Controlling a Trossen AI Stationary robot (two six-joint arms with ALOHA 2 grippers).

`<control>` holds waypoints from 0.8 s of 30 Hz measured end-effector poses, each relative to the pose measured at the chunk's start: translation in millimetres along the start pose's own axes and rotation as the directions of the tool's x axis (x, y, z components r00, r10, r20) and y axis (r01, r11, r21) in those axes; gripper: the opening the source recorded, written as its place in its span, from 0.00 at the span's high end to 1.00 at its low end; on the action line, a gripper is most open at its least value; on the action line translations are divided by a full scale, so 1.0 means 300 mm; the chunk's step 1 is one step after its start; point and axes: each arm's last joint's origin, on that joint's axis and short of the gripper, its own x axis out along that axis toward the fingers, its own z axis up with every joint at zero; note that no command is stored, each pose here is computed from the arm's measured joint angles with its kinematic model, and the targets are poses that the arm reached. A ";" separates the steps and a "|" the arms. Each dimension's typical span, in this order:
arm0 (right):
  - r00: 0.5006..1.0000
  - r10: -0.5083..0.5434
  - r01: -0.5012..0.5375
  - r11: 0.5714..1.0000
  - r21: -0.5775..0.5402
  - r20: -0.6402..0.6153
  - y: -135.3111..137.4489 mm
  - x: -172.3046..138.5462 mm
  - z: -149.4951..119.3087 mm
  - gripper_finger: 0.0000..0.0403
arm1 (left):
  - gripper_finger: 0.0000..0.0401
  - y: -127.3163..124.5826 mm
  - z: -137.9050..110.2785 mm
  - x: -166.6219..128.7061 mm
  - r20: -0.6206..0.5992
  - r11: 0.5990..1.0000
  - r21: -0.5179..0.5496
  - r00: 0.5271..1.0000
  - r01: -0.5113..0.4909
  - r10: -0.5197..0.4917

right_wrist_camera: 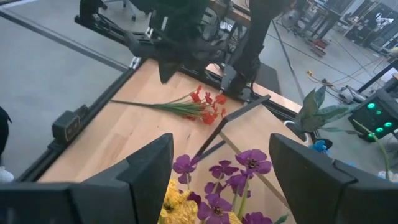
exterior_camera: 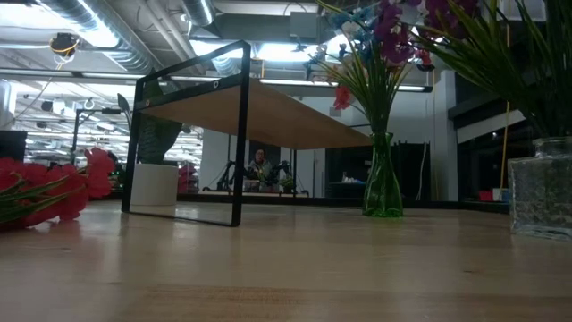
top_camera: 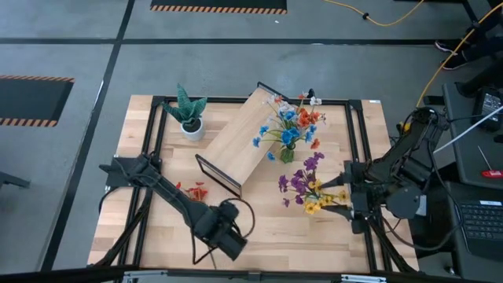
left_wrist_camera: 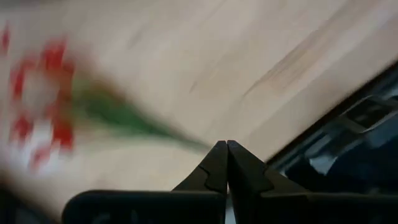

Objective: Pick and place flowers into a vace then onto a shelf
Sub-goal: Put the red flowers into the transparent vase

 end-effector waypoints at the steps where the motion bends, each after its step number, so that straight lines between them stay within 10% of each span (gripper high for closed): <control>1: 1.000 0.000 0.000 1.000 -0.007 -0.004 0.000 0.000 -0.002 0.34 | 1.00 0.008 -0.005 0.003 -0.044 0.999 -0.044 0.999 -0.025 0.023; 24: 0.989 0.145 -0.147 0.988 -0.046 -0.035 0.002 0.003 -0.014 0.34 | 0.79 0.007 -0.214 -0.005 0.321 0.949 -0.311 0.946 0.056 0.049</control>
